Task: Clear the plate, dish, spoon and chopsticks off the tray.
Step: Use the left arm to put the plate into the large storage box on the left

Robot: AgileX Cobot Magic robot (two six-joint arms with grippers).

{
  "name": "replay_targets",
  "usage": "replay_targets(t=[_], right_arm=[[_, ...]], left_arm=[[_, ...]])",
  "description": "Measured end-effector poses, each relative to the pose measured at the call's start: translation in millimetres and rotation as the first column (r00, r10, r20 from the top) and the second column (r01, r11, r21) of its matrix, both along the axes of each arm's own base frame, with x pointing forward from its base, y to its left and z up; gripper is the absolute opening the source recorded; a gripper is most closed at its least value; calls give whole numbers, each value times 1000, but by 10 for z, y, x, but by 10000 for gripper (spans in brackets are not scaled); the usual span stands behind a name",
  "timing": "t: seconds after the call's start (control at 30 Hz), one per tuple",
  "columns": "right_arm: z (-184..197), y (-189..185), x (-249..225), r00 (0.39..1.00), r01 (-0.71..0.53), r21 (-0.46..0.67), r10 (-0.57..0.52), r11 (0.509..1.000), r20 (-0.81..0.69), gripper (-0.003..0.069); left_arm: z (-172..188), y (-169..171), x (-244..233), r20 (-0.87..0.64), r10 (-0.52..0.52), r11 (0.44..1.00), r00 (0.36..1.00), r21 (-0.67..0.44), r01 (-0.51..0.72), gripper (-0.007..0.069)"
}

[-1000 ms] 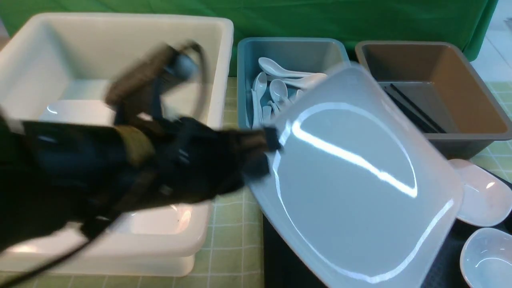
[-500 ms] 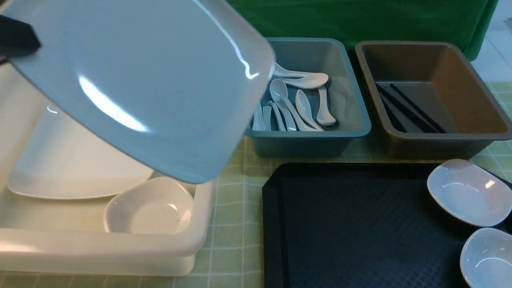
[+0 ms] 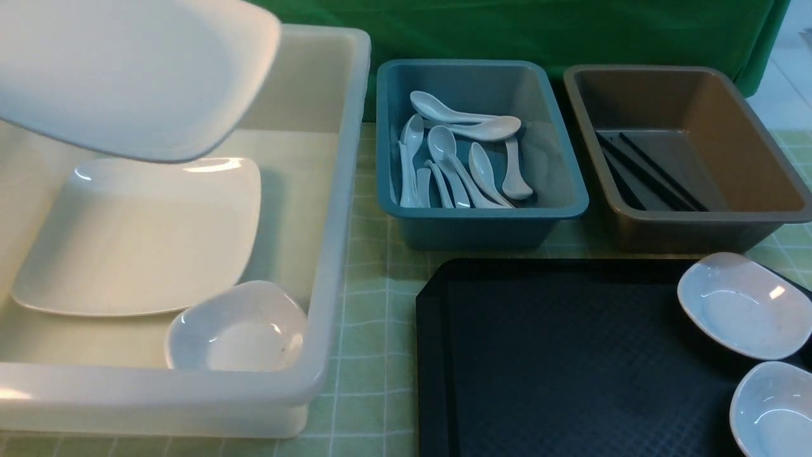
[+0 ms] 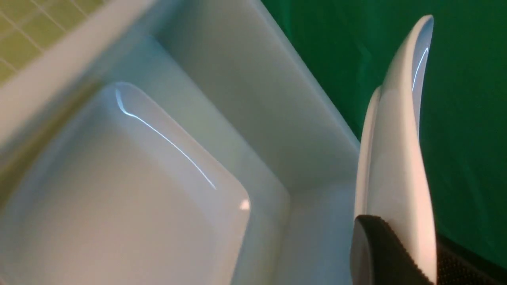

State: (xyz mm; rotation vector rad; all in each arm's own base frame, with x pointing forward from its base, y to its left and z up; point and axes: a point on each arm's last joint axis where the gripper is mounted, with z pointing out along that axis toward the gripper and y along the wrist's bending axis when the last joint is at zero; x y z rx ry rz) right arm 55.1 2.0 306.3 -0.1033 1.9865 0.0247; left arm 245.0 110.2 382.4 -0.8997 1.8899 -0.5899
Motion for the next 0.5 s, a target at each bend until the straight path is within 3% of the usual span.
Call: replay_targets(t=[0.23, 0.5], right_arm=[[-1, 0, 0, 1000, 0, 0, 0, 1000, -1, 204], [-1, 0, 0, 1000, 0, 0, 0, 1000, -1, 209]], left_arm=[[-637, 222, 170, -192, 14, 997, 981, -72, -29, 11], [-1077, 348, 266, -268, 74, 989, 961, -105, -106, 12]])
